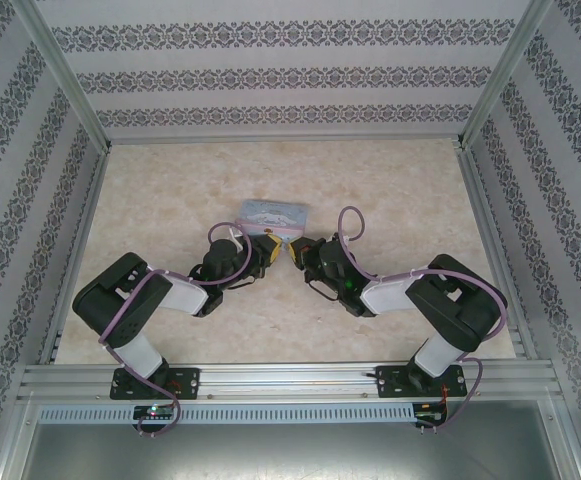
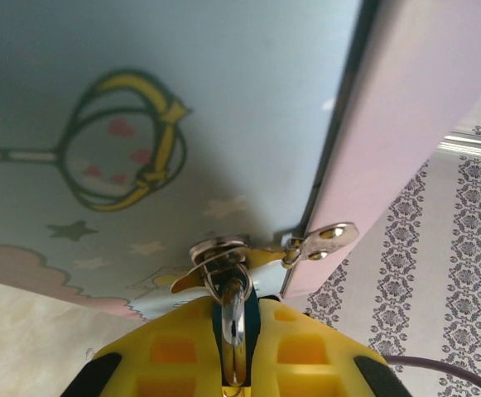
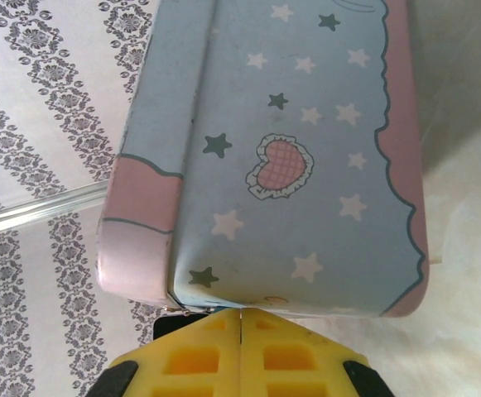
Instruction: Unlock the padlock with the key
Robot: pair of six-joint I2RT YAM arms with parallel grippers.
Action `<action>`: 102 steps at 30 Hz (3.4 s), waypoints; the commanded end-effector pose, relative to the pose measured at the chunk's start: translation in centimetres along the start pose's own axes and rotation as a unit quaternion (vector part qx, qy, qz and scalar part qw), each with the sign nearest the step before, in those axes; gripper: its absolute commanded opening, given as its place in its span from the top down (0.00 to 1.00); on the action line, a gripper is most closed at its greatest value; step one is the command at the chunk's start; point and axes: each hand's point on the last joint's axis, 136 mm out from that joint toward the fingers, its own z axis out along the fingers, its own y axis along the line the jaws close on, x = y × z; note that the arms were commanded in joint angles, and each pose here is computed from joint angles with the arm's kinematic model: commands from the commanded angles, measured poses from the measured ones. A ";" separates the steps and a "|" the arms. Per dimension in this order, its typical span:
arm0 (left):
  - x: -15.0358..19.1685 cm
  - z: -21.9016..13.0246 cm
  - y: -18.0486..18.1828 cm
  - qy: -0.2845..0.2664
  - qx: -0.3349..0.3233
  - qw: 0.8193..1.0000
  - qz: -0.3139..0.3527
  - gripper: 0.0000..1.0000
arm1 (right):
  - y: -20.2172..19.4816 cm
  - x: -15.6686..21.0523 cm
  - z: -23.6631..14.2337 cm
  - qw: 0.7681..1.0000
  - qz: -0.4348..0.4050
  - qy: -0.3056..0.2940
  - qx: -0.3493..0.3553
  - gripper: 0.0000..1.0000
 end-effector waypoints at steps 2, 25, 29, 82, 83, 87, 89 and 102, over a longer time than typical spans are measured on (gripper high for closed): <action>4.8 -0.2 -4.8 0.104 0.071 0.991 0.036 1.00 | 3.3 4.0 0.1 0.997 -0.005 0.062 -0.043 1.00; 5.0 -0.8 -5.6 0.108 0.080 0.990 0.034 1.00 | 2.1 0.7 0.5 0.996 -0.081 0.029 -0.006 1.00; 5.1 -0.8 -5.8 0.111 0.084 0.990 0.032 1.00 | 2.5 0.9 0.8 0.993 -0.116 0.036 -0.006 1.00; 5.1 -1.0 -6.0 0.107 0.086 0.990 0.034 1.00 | 6.4 4.7 1.3 0.981 -0.151 0.098 -0.068 1.00; 5.0 -1.0 -5.8 0.107 0.084 0.990 0.034 1.00 | 6.7 5.0 1.2 0.979 -0.166 0.101 -0.067 1.00; 5.0 -1.0 -5.7 0.106 0.084 0.990 0.034 1.00 | 5.7 4.3 1.2 0.979 -0.173 0.093 -0.049 1.00; 5.0 -0.9 -5.7 0.105 0.084 0.990 0.034 1.00 | 4.7 3.8 1.3 0.982 -0.158 0.089 -0.044 1.00; 5.0 -1.4 -6.3 0.105 0.105 0.989 0.026 1.00 | 2.5 3.2 0.9 0.991 -0.100 0.083 -0.033 1.00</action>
